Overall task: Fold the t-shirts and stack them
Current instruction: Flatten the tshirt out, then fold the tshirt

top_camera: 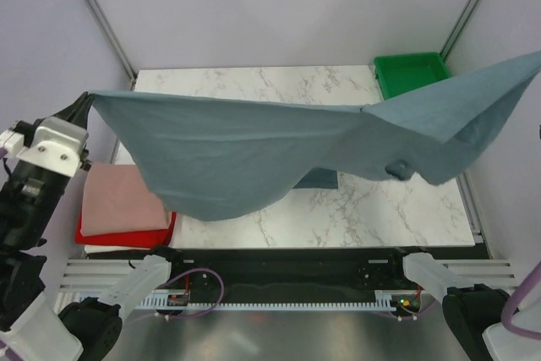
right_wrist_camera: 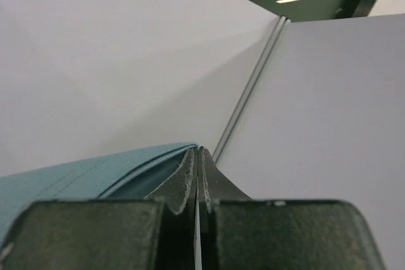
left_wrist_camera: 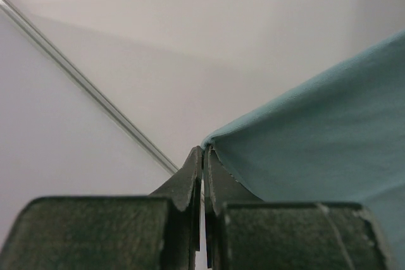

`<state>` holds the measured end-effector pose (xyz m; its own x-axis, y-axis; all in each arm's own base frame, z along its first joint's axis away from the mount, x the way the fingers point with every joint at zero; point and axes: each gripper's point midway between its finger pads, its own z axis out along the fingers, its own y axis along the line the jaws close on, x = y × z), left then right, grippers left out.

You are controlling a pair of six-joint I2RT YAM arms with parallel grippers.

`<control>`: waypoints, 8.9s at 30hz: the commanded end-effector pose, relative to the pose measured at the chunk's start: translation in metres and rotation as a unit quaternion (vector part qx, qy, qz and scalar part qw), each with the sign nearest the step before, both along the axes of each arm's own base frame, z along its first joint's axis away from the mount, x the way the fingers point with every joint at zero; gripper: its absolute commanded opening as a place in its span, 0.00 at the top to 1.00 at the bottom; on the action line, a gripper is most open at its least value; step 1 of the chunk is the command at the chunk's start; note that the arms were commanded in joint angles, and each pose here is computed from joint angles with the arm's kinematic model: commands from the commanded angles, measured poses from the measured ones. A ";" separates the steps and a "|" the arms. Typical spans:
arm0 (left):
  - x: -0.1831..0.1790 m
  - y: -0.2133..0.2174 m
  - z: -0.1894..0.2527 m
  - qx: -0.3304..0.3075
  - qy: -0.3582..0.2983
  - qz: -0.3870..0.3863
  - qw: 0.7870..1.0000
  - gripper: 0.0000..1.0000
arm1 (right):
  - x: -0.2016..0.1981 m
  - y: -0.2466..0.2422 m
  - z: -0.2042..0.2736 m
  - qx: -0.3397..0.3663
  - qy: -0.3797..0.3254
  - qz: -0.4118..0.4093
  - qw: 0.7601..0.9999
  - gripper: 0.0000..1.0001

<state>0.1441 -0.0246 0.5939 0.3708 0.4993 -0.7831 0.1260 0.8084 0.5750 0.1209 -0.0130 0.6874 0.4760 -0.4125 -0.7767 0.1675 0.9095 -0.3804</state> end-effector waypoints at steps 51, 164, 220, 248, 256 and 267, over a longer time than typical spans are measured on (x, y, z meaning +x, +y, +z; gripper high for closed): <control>0.444 -0.060 -0.440 0.170 0.383 0.044 0.907 0.98 | 0.574 0.070 -0.435 -0.120 0.352 -0.032 0.928 1.00; 0.430 0.005 -0.434 0.191 0.368 0.013 0.910 0.98 | 0.396 0.037 -0.444 -0.093 0.506 -0.006 0.857 1.00; 0.373 0.036 -0.484 0.201 0.424 0.054 0.881 0.69 | 0.265 0.076 -0.472 -0.033 0.593 0.117 0.796 0.77; 0.439 0.031 -0.493 -0.059 0.525 0.111 0.842 0.34 | 0.453 0.025 -0.572 -0.024 0.616 -0.002 0.787 0.59; 0.453 0.042 -0.497 -0.124 0.520 0.147 0.832 0.31 | 0.474 -0.001 -0.599 -0.002 0.623 -0.021 0.782 0.58; 0.458 0.044 -0.512 -0.152 0.525 0.151 0.824 0.28 | 0.500 -0.026 -0.623 0.023 0.619 -0.037 0.784 0.56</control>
<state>0.5910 0.0202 0.0710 -0.7171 0.2168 -0.6624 0.2262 0.9713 0.0731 0.6025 -0.0311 0.0448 -0.7104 -0.3881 -0.5871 -0.3008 0.9216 -0.2452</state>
